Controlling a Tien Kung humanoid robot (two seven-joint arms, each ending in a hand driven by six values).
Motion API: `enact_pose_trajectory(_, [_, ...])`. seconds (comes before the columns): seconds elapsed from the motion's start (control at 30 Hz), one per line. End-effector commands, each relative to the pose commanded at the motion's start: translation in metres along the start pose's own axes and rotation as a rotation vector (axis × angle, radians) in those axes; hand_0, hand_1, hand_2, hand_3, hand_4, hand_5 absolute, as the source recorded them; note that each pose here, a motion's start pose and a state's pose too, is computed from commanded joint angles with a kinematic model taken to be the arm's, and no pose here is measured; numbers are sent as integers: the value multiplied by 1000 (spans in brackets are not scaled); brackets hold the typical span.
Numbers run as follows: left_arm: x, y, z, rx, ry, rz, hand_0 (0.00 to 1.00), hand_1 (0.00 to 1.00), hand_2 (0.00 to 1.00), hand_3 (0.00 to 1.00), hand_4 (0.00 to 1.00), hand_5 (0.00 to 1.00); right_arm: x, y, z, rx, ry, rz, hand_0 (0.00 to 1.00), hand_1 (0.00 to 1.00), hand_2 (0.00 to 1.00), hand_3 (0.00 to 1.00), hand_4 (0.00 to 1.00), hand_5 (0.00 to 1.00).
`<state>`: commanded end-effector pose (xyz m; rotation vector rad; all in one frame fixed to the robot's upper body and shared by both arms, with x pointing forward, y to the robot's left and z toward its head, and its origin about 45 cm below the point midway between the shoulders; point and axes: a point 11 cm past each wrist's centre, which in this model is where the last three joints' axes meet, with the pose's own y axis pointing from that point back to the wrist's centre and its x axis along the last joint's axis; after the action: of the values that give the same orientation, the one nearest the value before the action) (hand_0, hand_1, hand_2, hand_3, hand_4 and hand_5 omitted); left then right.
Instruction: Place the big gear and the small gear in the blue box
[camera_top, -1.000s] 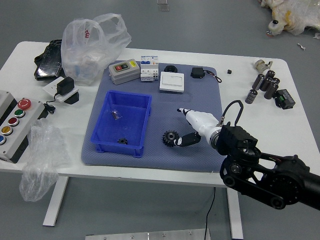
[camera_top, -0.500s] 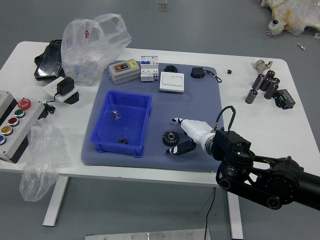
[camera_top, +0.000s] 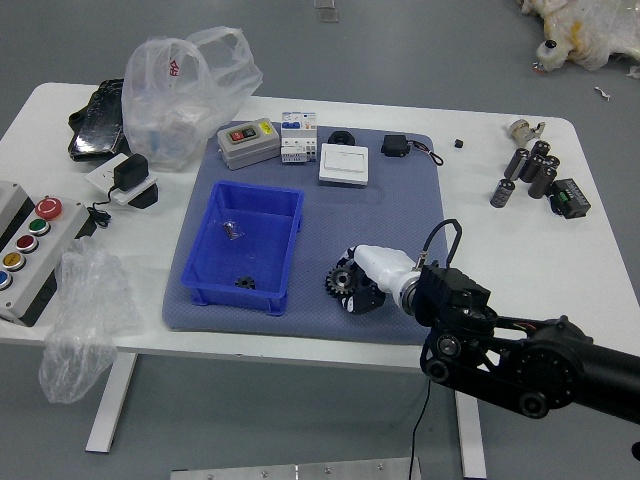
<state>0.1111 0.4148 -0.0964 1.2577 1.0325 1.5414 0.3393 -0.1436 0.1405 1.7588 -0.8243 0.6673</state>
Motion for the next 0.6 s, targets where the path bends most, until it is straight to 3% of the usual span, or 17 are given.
enact_pose_trajectory(0.07, [0,0,0,-1,0,1,657,593,589,743,729,651,-1,0,0,0,4,-7,358,525,625,659,440,71])
enact_pose_trajectory(0.33, [0,0,0,-1,1,0,657,592,588,745,724,651,6,0,-2,8,8,42,349,509,622,658,439,65])
enact_pose_trajectory(0.6, [-1,0,-2,4,0,-1,657,593,588,746,723,655,32,2,-7,25,-24,136,346,504,618,660,447,75])
